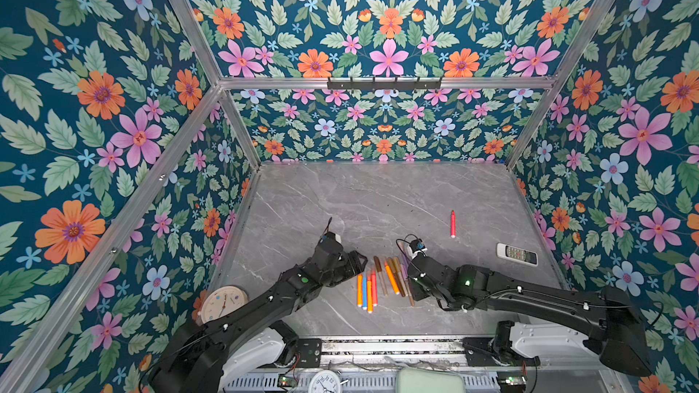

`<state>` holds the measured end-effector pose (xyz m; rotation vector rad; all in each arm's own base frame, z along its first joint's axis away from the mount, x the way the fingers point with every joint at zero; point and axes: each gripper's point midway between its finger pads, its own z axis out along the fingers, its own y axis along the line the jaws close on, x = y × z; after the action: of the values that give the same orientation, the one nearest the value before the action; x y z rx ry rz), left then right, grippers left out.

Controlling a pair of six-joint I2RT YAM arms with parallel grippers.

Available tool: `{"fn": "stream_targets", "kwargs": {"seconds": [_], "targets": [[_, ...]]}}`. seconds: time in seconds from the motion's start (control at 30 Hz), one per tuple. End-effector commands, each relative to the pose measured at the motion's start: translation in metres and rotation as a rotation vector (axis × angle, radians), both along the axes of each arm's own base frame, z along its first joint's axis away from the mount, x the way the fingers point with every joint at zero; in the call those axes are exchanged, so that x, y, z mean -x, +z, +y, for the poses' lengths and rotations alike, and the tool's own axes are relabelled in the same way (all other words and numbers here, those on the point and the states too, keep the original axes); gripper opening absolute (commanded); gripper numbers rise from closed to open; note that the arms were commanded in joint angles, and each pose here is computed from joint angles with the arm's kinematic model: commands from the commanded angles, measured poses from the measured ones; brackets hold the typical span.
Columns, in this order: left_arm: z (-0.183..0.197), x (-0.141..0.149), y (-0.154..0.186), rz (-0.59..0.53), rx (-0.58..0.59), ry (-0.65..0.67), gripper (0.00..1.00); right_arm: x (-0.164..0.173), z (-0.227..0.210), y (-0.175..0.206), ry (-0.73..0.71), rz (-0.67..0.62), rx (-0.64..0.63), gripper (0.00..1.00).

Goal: Remove pen caps from pens
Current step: Move the pens from the bottom-center of the table, then open the pen cap on the pen.

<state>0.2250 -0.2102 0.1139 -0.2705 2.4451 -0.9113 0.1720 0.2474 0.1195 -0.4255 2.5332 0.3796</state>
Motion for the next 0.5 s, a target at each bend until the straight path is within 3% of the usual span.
{"fn": "stream_targets", "kwargs": {"seconds": [0.0,0.2,0.47], "targets": [[0.018,-0.009,0.022,-0.132,-0.154,-0.024,0.77,0.003,0.005,0.010,0.070,-0.025,-0.017,0.00],[-0.022,-0.019,0.082,-0.297,0.016,-0.153,0.70,0.014,0.030,0.028,0.218,-0.046,-0.148,0.00],[-0.060,-0.013,0.098,-0.284,0.255,-0.253,0.73,0.032,0.048,0.056,0.362,-0.082,-0.310,0.00]]}}
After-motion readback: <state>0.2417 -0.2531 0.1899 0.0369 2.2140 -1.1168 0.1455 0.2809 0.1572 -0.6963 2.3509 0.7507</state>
